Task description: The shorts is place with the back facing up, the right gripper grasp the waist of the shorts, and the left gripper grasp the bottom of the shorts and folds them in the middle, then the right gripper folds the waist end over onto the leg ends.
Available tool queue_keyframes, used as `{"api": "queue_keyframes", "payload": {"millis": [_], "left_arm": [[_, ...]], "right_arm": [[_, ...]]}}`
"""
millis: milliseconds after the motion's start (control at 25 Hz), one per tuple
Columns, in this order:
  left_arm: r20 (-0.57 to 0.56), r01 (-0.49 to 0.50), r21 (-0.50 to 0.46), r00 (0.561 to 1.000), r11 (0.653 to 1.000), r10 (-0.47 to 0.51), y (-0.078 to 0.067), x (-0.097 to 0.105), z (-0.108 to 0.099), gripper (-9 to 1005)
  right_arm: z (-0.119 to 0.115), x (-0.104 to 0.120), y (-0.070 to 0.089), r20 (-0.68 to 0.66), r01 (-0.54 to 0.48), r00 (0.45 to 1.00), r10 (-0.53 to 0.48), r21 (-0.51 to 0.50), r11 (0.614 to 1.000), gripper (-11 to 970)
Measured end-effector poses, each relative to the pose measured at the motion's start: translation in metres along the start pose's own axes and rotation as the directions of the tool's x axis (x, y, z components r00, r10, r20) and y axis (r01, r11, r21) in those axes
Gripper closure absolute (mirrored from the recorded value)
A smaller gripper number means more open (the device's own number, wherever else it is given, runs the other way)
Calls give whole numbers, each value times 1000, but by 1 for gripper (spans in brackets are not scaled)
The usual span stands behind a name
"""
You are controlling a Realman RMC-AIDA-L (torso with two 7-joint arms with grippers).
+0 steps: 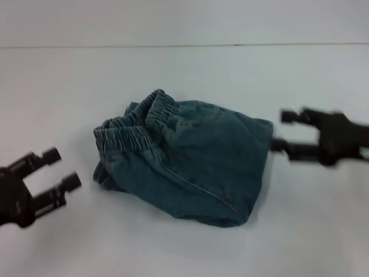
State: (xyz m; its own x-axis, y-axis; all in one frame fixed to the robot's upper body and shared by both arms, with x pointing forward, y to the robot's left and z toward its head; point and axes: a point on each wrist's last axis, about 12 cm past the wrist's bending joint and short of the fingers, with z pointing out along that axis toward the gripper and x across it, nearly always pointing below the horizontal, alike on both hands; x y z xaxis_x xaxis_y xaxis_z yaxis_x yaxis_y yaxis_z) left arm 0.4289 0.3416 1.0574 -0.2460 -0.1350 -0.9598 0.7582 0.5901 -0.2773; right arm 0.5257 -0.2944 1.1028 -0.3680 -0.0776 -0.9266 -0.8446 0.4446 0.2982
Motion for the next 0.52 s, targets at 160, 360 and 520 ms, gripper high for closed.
{"api": "queue_keyframes", "payload": {"millis": [160, 360, 520], "left_arm": [[-105, 36, 78, 994, 996, -28, 1, -8, -1, 226], [-191, 73, 135, 980, 988, -46, 4, -11, 10, 230], [-222, 87, 162, 974, 983, -50, 6, -12, 19, 230]], "right_arm": [[-28, 35, 24, 55, 7, 998, -4, -63, 998, 59], [-35, 57, 37, 75, 25, 997, -19, -73, 997, 61], [-31, 62, 38, 39, 10, 999, -6, -93, 996, 62]]}}
